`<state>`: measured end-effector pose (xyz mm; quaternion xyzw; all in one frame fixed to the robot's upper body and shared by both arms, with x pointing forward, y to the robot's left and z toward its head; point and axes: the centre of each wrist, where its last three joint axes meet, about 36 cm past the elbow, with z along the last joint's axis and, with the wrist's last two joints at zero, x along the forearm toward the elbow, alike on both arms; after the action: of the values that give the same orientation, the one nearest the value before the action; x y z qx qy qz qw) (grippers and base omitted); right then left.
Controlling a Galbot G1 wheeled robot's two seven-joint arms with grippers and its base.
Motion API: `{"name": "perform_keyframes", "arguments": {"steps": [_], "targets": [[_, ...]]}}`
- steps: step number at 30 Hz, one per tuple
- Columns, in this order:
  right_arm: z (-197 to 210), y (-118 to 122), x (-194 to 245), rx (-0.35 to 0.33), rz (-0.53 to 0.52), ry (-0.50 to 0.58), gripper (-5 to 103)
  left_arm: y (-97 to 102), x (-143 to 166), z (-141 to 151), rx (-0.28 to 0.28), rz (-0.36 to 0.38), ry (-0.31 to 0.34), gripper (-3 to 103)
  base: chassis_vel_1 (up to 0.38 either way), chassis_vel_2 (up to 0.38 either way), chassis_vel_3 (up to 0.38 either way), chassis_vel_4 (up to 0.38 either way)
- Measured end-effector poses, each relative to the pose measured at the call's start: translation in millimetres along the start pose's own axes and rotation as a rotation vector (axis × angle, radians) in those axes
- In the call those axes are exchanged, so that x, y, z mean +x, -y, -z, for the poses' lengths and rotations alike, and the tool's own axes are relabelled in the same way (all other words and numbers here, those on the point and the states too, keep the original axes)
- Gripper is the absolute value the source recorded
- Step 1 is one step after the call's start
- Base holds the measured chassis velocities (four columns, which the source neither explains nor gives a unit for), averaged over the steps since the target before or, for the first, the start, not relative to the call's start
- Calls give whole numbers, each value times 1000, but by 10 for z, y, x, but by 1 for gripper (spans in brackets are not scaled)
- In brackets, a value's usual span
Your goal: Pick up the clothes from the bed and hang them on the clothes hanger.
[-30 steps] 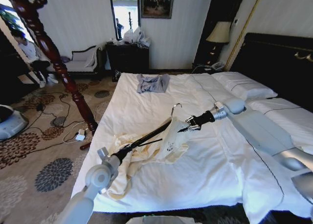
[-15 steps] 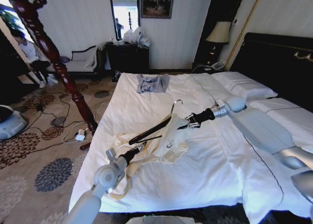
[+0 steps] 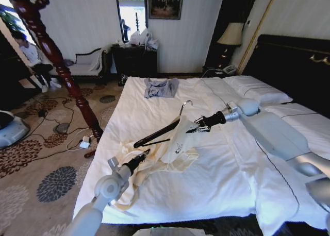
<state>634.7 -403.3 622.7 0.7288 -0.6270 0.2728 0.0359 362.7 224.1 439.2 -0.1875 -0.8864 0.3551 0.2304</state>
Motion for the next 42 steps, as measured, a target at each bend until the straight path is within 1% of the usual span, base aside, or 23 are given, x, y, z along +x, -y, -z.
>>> {"name": "perform_keyframes", "arguments": {"steps": [2,3,4,6,7,9,10,11,12,14,15,16,17,20,22,29,31,34,37,39,42], "targets": [[-10,-16,-11,2,-8,1,18,-8,-10,70,-3,-2,27,0,0,0,0,0],[-20,-34,-20,1,-14,1,18,-9,-18,151,-5,-6,50,0,0,0,0,0],[-20,-34,-20,1,-14,1,18,-9,-18,151,-5,-6,50,0,0,0,0,0],[-40,-64,-37,-3,-27,0,18,2,-31,302,-14,-15,82,0,0,0,0,0],[-64,-88,-59,-7,-47,-5,18,20,-48,459,-30,-21,111,0,0,0,0,0],[-69,-93,-66,-7,-54,-7,18,25,-52,499,-35,-22,118,0,0,0,0,0],[-111,-131,-126,-10,-117,-26,18,74,-76,801,-69,-30,160,0,0,0,0,0],[-128,-150,-171,-9,-160,-36,18,118,-83,973,-89,-38,180,0,0,0,0,0],[-128,-150,-171,-9,-160,-36,18,118,-83,973,-89,-38,180,0,0,0,0,0],[-167,-195,-253,-21,-247,-53,18,232,-71,1302,-131,-59,213,0,0,0,0,0],[-186,-210,-281,-29,-273,-55,18,285,-65,1414,-143,-71,225,0,0,0,0,0],[-196,-217,-292,-32,-284,-56,18,323,-59,1488,-151,-80,233,0,0,0,0,0],[-196,-217,-292,-32,-284,-56,18,323,-59,1488,-151,-80,233,0,0,0,0,0],[-227,-233,-309,-36,-302,-65,18,496,-35,1778,-180,-121,269,0,0,0,0,0],[-236,-245,-301,-35,-301,-66,17,565,-62,1929,-185,-134,290,0,0,0,0,0],[-238,-258,-321,-30,-291,-62,17,620,-170,2081,-174,-151,304,0,0,0,0,0],[-248,-261,-336,-33,-289,-60,17,657,-181,2104,-173,-164,304,0,0,0,0,0],[-315,-268,-360,-56,-294,-67,18,761,-167,2179,-180,-195,311,0,0,0,0,0],[-349,-269,-360,-65,-304,-70,18,814,-138,2215,-185,-207,312,0,0,0,0,0],[-354,-270,-361,-67,-310,-69,17,830,-125,2218,-188,-210,312,0,0,0,0,0],[-322,-265,-376,-74,-349,-63,17,863,-85,2157,-196,-218,299,0,0,0,0,0]]}}
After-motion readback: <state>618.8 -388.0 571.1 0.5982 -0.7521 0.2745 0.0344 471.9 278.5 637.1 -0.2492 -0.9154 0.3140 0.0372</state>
